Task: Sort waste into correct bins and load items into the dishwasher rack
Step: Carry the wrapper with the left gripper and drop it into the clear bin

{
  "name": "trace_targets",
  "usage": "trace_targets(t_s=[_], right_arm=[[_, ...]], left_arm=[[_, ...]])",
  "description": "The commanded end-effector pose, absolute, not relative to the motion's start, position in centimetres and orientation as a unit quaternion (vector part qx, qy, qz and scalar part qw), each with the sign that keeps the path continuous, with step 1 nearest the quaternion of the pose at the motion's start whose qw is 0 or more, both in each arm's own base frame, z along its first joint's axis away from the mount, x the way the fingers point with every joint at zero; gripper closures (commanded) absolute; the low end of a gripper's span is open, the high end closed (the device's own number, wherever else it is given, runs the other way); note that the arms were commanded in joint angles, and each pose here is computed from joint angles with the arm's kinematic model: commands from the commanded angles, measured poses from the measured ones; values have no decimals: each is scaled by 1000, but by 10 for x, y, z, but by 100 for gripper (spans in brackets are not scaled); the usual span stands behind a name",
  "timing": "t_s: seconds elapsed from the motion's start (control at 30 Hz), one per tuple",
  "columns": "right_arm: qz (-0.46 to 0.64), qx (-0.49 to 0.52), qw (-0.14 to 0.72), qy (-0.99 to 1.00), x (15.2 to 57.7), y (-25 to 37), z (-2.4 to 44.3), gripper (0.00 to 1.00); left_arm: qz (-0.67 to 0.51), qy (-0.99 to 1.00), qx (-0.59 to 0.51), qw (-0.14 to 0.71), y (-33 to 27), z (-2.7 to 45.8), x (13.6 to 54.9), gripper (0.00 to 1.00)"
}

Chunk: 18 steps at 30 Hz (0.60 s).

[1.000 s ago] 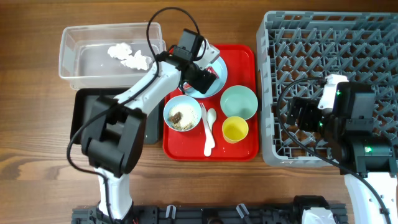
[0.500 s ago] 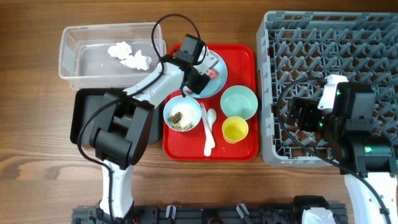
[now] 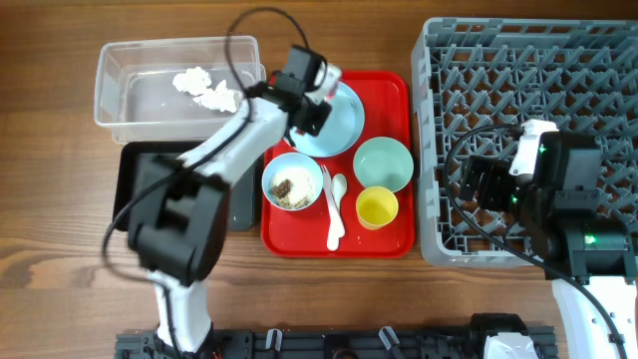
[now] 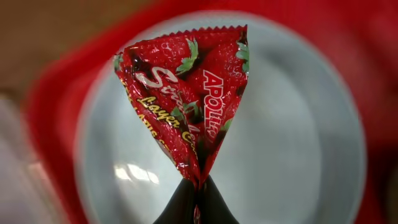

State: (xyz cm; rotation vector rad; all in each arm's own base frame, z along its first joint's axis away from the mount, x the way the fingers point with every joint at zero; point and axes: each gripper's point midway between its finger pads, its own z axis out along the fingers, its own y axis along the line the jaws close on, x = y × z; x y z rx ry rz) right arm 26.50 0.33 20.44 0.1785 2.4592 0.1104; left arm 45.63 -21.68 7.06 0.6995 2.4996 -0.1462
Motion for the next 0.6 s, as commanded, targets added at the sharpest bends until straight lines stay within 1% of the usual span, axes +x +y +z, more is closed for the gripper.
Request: trace_targets(t_s=[0.0,0.03,0.1,0.27,0.43,0.47,0.53,0.57], right_arm=[[41,59,339,938,267,5,212,0],[41,59,338,938,267,5,212,0],[41,59,337,939,267,5,212,0],[42,59,337,939,266,5,212,0],[42,59,337,939,266,5,212,0],[42,59,336,939,266,5,212,0],[42,60,336,939,266,5,211,0],[42,60,336,939,266,5,211,0]], left_arm=[[-82,928,96,352,-165,161,478,96],[-88,928,27,362,-133,175,485,96],[-93,927,-40,360,-105,176,490,96],[-113,903,-261,321,-29,155,495,96],[-118,874,-369,294,3,131,498,96],[-118,870,-383,286,6,123,498,93],[-113,873,-384,279,7,115,498,76],[-112,873,-384,277,7,113,498,75]])
